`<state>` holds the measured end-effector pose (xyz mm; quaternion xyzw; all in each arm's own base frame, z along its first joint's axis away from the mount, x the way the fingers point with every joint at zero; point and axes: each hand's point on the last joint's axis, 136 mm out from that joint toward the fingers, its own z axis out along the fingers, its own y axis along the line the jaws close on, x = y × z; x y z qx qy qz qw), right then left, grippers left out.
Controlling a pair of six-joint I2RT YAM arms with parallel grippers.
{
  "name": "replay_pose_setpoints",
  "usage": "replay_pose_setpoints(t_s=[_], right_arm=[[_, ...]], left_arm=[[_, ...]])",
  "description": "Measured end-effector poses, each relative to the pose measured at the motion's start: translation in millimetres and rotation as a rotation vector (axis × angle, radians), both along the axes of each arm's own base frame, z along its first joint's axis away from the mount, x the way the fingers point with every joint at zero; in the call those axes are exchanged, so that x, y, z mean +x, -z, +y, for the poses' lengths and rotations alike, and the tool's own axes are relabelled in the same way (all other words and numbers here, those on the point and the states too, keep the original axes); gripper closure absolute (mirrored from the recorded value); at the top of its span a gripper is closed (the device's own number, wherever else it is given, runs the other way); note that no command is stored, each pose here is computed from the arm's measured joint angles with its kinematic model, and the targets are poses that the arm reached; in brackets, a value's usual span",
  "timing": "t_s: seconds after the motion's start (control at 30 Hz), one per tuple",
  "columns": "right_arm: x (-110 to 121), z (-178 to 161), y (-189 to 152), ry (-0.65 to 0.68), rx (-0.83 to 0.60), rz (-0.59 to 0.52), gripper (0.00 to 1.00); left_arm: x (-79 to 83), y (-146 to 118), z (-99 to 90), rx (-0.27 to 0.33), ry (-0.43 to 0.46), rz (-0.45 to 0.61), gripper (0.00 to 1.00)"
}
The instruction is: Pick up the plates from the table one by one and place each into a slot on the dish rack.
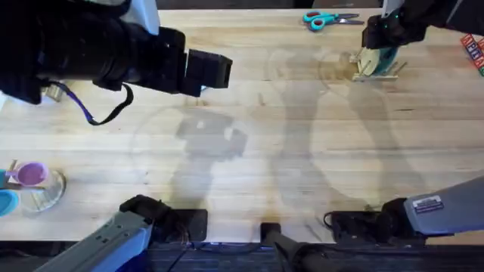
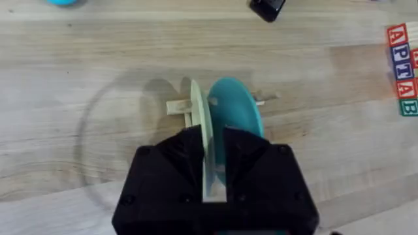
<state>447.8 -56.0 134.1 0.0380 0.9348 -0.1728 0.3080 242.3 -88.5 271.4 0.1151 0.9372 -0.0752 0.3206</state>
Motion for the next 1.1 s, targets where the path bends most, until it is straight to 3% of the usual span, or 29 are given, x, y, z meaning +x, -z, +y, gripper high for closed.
replay_pose_setpoints(t_s=[0.37, 0.73, 1.1], right_arm=[[5, 1, -12, -0.010, 0.038, -0.049, 0.765], [-11, -22, -77, 0.054, -0.026, -0.187, 0.751], [-32, -20, -140, 0.044, -0.031, -0.336, 0.742]], left_arm=[[0.0, 0, 0.0, 0.000, 0.000, 0.000, 0.008], [0.0, 0, 0.0, 0.000, 0.000, 0.000, 0.008], [0.0, 0, 0.0, 0.000, 0.000, 0.000, 0.008]])
